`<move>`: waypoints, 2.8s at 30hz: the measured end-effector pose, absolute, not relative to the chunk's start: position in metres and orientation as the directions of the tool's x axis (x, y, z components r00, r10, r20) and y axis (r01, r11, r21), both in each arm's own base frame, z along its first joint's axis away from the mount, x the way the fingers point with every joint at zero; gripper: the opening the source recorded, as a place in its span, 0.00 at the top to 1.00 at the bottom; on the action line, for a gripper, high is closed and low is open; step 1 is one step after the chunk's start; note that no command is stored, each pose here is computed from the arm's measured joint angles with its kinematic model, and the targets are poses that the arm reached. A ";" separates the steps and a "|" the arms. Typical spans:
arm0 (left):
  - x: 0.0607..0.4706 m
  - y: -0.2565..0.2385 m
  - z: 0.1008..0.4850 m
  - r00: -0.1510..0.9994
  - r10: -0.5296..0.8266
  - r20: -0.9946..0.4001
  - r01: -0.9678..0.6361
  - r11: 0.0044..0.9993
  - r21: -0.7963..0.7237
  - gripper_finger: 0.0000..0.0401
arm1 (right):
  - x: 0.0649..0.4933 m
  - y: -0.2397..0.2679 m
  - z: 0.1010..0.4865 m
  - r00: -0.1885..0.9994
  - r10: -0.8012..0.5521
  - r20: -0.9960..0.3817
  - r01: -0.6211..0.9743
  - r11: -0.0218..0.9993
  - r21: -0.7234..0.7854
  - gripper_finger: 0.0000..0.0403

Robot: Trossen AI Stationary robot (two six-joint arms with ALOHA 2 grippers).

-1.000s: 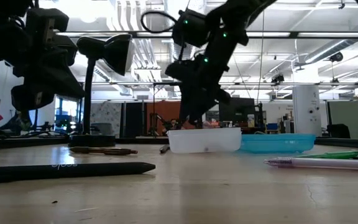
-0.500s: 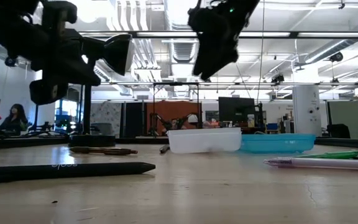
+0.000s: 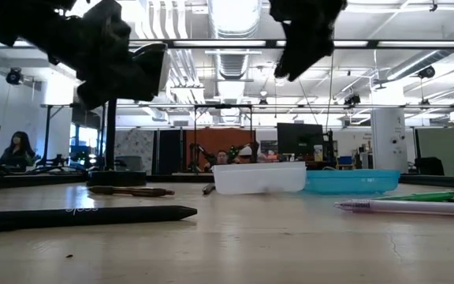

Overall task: Pick & place school supplies into a supply box
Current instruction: Put the brown pen into the blue supply box

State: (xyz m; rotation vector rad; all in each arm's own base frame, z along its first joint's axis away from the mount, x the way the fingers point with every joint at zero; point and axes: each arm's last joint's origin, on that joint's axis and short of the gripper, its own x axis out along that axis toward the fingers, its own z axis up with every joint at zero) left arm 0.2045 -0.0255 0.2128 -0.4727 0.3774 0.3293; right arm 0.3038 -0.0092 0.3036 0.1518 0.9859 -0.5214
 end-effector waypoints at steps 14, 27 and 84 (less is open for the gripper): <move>0.234 -0.040 0.174 0.679 -0.020 -0.734 -0.246 0.936 -0.253 0.72 | 0.283 -0.006 0.280 0.244 -0.349 -0.905 0.443 0.870 -0.216 0.37; 0.241 -0.041 0.169 0.636 -0.066 -0.769 0.042 0.998 -0.051 0.72 | 0.282 -0.005 0.278 0.234 -0.327 -0.916 0.425 0.881 -0.207 0.38; 0.291 0.023 0.215 0.908 -0.054 -0.416 -0.254 0.719 -0.647 0.98 | 0.242 -0.017 0.301 0.314 -0.719 -0.620 0.939 0.334 0.087 0.44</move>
